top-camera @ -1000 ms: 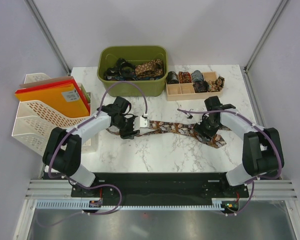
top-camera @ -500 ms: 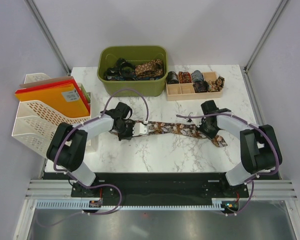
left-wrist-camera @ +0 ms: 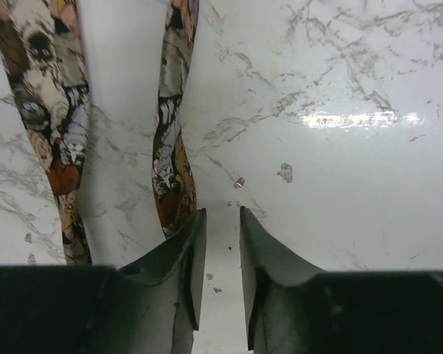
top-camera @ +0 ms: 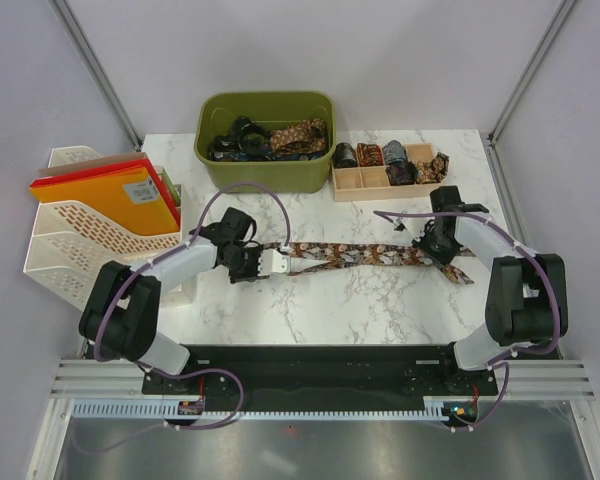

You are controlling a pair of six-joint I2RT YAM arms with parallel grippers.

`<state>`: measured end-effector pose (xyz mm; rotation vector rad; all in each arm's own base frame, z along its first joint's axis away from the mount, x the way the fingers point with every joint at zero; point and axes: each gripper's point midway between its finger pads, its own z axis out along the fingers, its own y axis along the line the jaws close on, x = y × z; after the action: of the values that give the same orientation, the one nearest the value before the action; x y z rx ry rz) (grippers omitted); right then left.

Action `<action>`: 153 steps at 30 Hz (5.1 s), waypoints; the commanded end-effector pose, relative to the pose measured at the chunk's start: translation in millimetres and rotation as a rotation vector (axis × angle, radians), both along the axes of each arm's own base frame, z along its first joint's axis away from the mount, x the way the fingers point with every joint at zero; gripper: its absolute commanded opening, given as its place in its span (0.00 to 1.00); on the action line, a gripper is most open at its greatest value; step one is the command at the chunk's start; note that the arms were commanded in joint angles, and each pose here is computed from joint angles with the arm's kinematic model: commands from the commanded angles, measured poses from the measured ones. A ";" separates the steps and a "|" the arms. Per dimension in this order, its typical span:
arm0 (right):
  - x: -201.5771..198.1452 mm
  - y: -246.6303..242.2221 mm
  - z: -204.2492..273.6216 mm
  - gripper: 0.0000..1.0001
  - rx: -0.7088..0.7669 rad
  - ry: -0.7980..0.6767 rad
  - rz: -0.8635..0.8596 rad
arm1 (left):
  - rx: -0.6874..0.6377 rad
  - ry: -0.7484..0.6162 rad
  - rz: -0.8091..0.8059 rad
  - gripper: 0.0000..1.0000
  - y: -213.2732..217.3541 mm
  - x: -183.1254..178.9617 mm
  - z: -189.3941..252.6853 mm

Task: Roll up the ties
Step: Flatten out the tie at the center of the board.

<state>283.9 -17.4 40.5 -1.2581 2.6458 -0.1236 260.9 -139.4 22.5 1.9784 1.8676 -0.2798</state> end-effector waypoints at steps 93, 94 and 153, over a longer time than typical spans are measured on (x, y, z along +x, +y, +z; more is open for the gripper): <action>63.5 15.1 -38.5 0.56 0.253 0.190 0.297 | -0.061 0.275 0.488 0.54 26.1 69.7 34.4; 61.8 13.6 -39.3 0.48 0.245 0.198 0.292 | -0.050 0.277 0.486 0.54 27.5 70.1 30.9; 21.6 7.8 -14.1 0.00 0.188 0.142 0.290 | -0.010 0.230 0.250 0.77 11.2 23.6 6.9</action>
<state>302.3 -10.3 18.2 -1.5999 2.5369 0.3177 272.4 -113.7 25.6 1.7518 2.2859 -0.4126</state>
